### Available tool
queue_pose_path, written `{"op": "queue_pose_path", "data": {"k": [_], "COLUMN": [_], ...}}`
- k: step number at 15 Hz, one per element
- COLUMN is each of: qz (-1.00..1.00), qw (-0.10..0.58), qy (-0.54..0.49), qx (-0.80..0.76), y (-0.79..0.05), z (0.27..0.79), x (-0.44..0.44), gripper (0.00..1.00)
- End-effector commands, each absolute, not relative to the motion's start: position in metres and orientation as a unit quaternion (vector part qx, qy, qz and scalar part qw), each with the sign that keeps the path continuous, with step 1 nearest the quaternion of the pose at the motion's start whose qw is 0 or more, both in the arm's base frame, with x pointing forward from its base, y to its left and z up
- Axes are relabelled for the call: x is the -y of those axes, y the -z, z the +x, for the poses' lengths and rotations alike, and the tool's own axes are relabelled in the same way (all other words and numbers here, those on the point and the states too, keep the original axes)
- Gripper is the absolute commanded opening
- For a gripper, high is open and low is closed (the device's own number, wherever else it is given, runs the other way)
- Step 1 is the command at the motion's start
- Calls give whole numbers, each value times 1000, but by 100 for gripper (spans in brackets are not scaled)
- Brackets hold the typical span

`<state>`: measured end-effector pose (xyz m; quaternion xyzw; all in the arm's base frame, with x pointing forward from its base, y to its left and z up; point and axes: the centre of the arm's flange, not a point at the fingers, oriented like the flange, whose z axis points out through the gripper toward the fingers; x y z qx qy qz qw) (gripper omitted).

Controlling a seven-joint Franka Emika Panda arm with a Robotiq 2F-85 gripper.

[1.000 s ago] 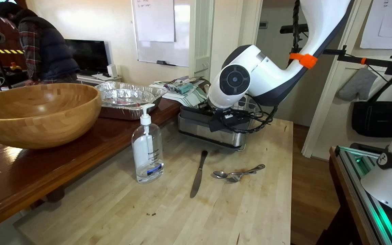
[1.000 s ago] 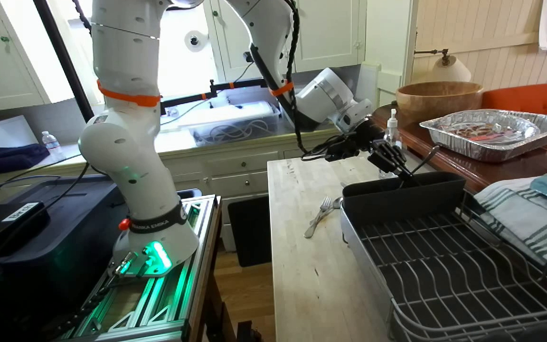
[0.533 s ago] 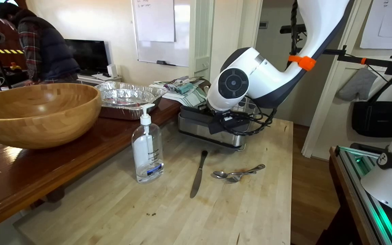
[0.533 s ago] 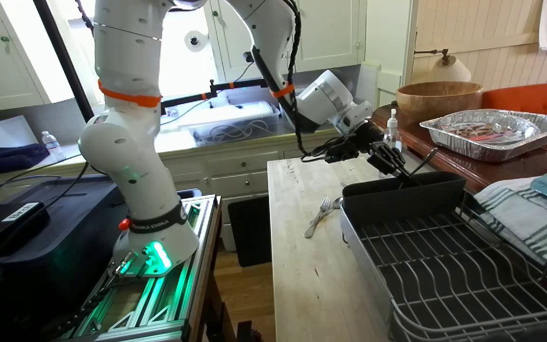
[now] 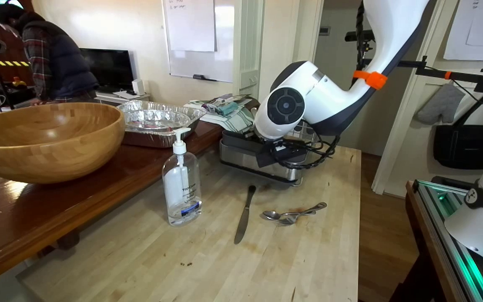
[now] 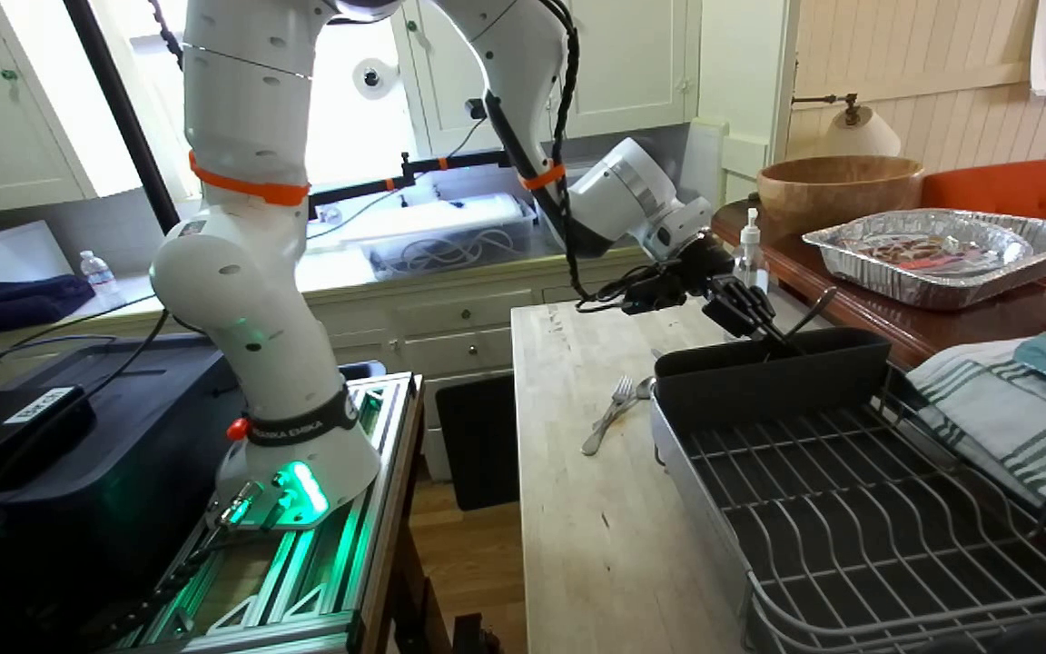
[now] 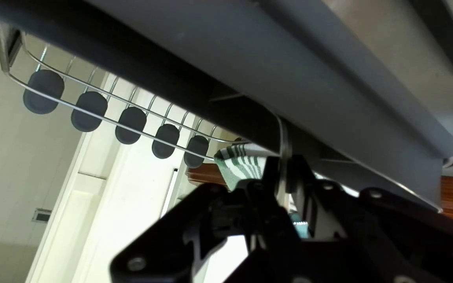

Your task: Move the spoon next to the knife to the grey object on the plate rack

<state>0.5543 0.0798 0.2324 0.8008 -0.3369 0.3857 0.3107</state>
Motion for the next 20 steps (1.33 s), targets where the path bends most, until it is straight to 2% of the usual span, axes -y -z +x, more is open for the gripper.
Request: {"op": "queue_pose_path", "data": {"k": [1,15,16,17,20], "qz": [795,796,797,797,798], "qw": [320,323,323,323,323], "qy": [-394,-389,-389,-389,-389], "qx": [333,332,331,331,329], "y": [-224,-219,-218,-218,-218], "z": [555,555,555,555,555], "x": [-81,-81,-81,-82,-84], "gripper": [3,3,28,39,58]}}
